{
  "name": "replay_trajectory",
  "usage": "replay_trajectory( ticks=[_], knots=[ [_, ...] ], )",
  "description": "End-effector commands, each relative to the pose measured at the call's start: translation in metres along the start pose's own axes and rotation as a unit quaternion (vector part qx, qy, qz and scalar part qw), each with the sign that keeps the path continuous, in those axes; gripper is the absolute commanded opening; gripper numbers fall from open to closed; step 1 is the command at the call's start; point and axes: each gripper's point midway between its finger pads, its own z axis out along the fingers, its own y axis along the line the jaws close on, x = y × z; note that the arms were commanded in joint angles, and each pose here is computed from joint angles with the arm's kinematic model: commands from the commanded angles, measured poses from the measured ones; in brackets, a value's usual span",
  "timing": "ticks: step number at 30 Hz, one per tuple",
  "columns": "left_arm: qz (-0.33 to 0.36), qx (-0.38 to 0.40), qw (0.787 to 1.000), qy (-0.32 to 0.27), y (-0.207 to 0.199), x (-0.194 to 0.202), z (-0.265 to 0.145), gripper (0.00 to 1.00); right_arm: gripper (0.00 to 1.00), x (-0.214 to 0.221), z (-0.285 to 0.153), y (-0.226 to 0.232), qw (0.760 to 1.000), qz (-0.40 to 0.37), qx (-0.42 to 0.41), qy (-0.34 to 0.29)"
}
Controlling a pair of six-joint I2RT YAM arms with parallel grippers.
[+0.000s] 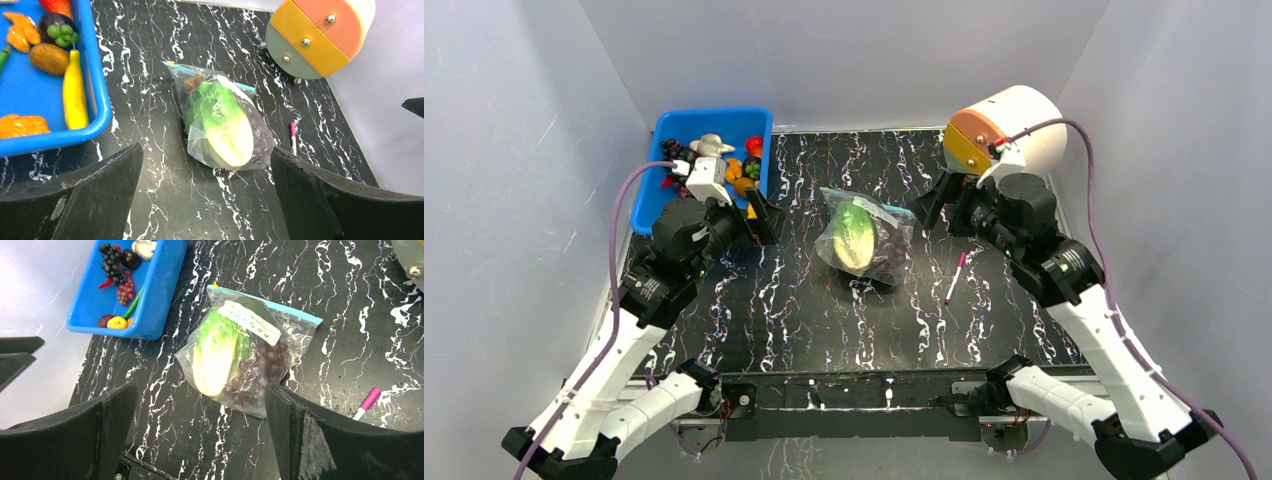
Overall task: Place the food in the zip-top bag and seal the zipper
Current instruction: Reset both arms
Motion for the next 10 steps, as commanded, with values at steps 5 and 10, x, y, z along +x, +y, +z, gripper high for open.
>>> replay_trajectory(
  ticks=[5, 10],
  knots=[
    [-0.021, 0.021, 0.999, 0.024, -0.0038, 0.0193, -0.0040, 0.98, 0.98, -0.0011, -0.0176, -0.0028, 0.999, 0.031, -0.007, -0.041],
    [0.000, 0.017, 1.000, 0.020, -0.0004, 0.0173, -0.0064, 0.98, 0.98, -0.0006, -0.0174, -0.0035, 0.999, 0.033, -0.005, -0.040]
  ],
)
